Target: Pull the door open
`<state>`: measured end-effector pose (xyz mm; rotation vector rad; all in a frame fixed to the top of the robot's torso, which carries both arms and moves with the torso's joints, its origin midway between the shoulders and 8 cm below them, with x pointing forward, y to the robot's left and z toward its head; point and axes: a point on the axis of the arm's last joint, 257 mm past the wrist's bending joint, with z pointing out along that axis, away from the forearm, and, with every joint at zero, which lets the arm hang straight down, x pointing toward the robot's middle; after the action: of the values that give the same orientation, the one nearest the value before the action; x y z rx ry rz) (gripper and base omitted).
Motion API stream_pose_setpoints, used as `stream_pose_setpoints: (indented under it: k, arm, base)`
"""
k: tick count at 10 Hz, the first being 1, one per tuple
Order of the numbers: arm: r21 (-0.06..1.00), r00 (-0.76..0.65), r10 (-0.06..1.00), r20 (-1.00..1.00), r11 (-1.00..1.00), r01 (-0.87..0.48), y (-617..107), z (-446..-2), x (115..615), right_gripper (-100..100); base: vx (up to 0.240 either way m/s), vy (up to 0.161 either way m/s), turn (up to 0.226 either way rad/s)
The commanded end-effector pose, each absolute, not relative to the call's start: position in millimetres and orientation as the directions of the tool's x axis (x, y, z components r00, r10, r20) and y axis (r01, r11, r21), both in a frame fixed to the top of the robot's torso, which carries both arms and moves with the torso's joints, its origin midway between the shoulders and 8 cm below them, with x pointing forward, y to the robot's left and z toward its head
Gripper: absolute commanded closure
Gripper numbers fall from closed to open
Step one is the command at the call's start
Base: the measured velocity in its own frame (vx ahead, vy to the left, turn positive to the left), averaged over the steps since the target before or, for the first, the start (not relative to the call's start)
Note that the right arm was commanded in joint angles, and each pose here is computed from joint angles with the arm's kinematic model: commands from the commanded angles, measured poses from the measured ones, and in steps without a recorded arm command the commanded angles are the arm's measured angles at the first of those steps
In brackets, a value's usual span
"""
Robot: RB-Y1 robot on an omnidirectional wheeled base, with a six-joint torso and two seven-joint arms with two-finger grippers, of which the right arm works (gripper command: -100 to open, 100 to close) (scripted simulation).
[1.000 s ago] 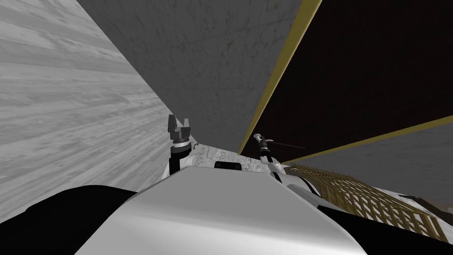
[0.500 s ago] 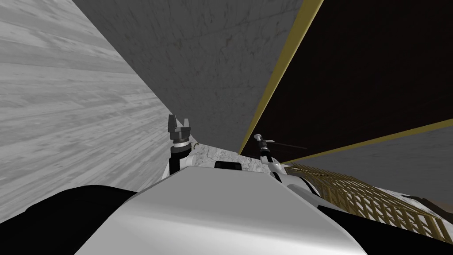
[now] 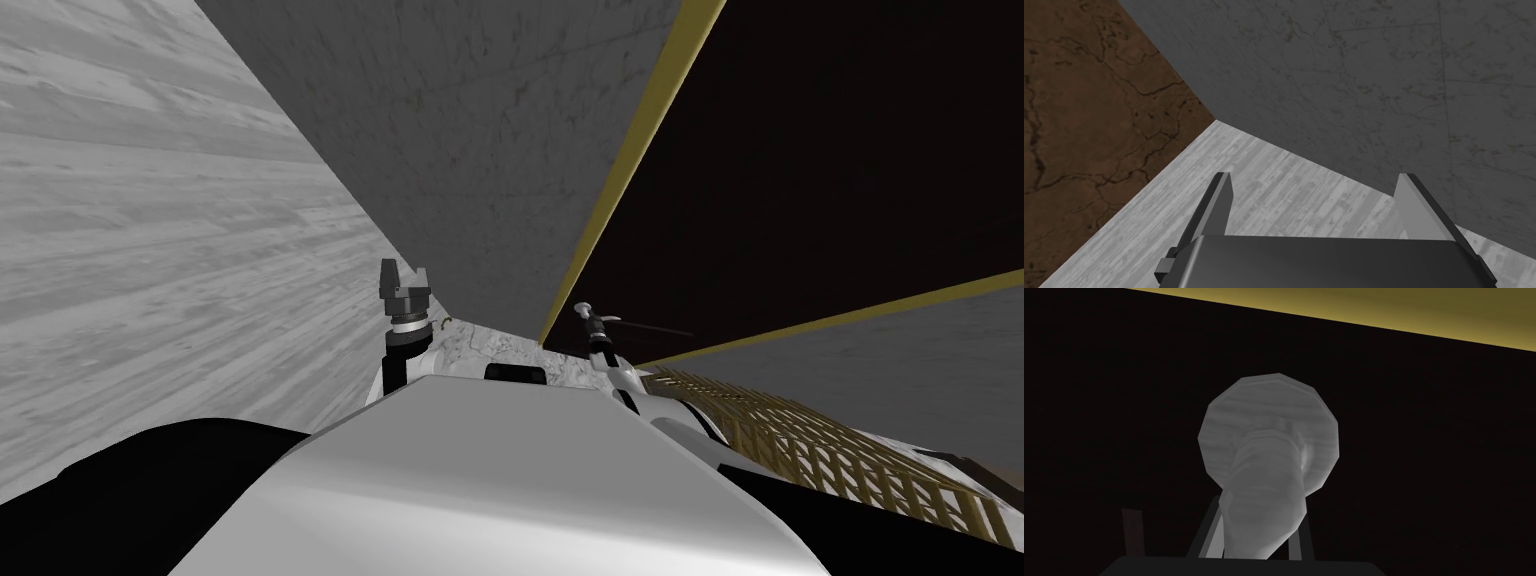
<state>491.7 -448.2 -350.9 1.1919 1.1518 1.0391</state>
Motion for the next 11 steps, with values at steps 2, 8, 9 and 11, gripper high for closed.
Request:
stream_pose_setpoints:
  k: [2,8,9,11]
  arm:
    - [0.995,0.092,0.991,-0.102,0.102,0.005,-444,-355,485,100]
    - [0.995,0.009,0.995,-0.098,0.098,0.003,-430,-357,476,100]
    - [0.995,-0.01,0.995,-0.1,0.1,-0.001,-427,-357,474,100]
    - [0.995,-0.056,0.993,-0.102,0.102,-0.008,-420,-355,470,100]
  base:
    - [-0.226,-0.063,0.106]
    - [-0.202,-0.072,0.092]
    - [-0.21,-0.074,0.065]
    - [-0.218,-0.069,0.037]
